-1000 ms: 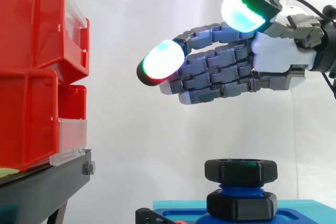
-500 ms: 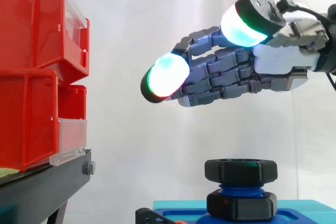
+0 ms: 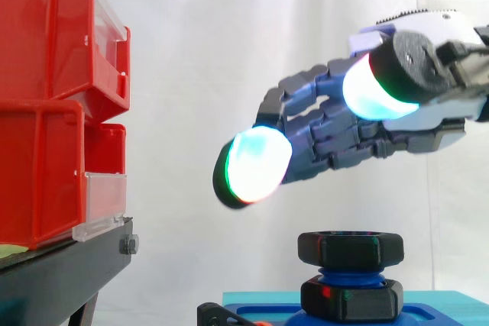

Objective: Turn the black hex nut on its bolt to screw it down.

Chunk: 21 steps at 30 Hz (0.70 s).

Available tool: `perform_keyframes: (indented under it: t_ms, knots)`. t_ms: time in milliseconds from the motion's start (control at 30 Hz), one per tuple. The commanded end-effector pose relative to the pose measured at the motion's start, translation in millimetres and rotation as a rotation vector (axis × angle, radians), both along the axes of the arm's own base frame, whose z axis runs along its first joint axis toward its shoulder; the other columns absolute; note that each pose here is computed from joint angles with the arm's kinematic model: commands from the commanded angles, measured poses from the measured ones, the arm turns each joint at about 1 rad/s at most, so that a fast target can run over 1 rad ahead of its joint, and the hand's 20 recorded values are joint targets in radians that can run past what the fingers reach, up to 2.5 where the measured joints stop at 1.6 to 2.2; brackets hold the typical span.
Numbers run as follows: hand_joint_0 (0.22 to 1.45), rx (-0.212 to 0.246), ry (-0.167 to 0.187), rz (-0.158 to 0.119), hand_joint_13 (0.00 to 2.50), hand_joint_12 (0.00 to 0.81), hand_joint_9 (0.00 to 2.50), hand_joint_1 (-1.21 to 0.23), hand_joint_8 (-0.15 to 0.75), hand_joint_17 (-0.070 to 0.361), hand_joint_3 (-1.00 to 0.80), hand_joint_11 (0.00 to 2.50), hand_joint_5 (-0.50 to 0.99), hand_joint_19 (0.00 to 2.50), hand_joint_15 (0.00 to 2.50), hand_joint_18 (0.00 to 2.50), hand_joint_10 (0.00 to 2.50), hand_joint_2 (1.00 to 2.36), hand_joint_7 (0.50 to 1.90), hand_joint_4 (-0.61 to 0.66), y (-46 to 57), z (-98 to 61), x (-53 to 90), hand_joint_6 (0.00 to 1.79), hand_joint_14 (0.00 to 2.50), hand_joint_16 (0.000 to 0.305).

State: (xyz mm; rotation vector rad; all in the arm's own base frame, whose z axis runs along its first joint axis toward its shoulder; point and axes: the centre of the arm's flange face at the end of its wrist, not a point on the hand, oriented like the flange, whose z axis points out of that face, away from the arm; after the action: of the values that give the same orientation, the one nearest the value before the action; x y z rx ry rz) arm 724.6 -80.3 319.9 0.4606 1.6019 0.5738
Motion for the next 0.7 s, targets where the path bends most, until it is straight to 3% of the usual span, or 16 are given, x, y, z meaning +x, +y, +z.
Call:
perform_keyframes:
  t_ms: [0,100,400,667]
  knots:
    - [0.48,-0.028,0.012,0.007,0.16,0.307,0.30,-0.49,0.209,0.087,-0.50,0.00,-0.13,0.00,0.00,0.00,0.00,1.00,0.85,0.24,4.3,-21.1,6.8,0.50,0.00,0.039]
    - [0.48,-0.036,-0.010,0.014,0.16,0.307,0.31,-0.49,0.209,0.087,-0.50,0.00,-0.11,0.00,0.00,0.00,0.00,1.00,0.92,0.26,11.1,-24.0,11.6,0.50,0.00,0.039]
    - [0.48,-0.078,-0.019,0.011,0.18,0.309,0.33,-0.48,0.214,0.087,-0.50,0.00,-0.09,0.00,0.00,0.00,0.00,1.00,1.07,0.24,12.7,-23.6,12.4,0.50,0.00,0.039]
    - [0.48,-0.107,-0.021,0.018,0.18,0.311,0.35,-0.47,0.218,0.087,-0.50,0.00,-0.08,0.00,0.00,0.00,0.00,1.00,1.11,0.22,16.1,-24.7,12.9,0.50,0.00,0.039]
